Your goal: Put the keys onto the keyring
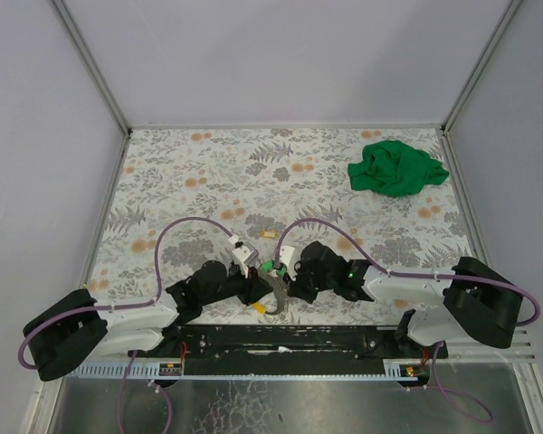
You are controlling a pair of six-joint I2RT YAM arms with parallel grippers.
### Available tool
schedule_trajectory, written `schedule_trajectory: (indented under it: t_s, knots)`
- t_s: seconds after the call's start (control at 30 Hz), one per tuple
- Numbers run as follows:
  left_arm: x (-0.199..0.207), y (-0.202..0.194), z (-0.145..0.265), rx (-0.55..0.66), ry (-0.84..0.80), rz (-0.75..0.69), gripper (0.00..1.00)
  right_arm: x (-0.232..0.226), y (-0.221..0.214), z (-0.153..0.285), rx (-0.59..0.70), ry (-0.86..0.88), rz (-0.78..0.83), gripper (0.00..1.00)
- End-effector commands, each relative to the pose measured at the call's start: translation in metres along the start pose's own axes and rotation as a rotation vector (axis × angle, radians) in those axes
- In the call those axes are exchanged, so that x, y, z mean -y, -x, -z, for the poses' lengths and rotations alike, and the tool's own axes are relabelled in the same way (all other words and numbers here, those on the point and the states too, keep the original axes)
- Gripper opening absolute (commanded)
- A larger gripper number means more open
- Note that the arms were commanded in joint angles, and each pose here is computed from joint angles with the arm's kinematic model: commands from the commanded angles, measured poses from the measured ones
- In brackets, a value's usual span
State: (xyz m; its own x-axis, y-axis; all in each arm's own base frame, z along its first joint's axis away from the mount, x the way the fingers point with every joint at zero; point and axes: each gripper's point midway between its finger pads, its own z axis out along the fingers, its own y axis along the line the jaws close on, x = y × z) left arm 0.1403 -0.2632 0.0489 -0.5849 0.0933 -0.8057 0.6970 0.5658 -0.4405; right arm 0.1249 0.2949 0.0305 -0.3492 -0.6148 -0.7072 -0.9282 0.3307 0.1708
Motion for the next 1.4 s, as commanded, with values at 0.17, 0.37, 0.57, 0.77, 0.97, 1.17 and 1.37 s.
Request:
schedule_trajectory:
  t_s: [0.17, 0.37, 0.57, 0.77, 0.97, 1.17, 1.37]
  knots:
    - [0.020, 0.042, 0.008, 0.214, -0.157, -0.182, 0.26, 0.017, 0.051, 0.014, 0.120, -0.083, 0.259, 0.00]
    - [0.025, 0.044, 0.000, 0.200, -0.197, -0.217, 0.23, 0.021, 0.050, 0.018, 0.146, -0.088, 0.333, 0.00]
    - [0.010, 0.045, -0.015, 0.158, -0.117, -0.158, 0.22, 0.024, 0.033, 0.010, 0.127, -0.093, 0.271, 0.03]
    - [0.002, 0.036, -0.023, 0.093, -0.076, -0.113, 0.22, 0.020, 0.006, 0.002, 0.033, -0.072, 0.129, 0.13]
    - [-0.010, 0.036, -0.018, 0.095, 0.003, -0.066, 0.22, 0.015, 0.015, 0.009, 0.006, -0.064, 0.056, 0.29]
    - [-0.017, 0.032, -0.011, 0.076, 0.049, -0.007, 0.22, 0.014, 0.029, 0.016, -0.050, -0.067, 0.030, 0.31]
    - [-0.016, 0.025, -0.007, 0.063, 0.045, 0.030, 0.22, 0.006, 0.028, 0.016, -0.147, -0.031, -0.040, 0.30]
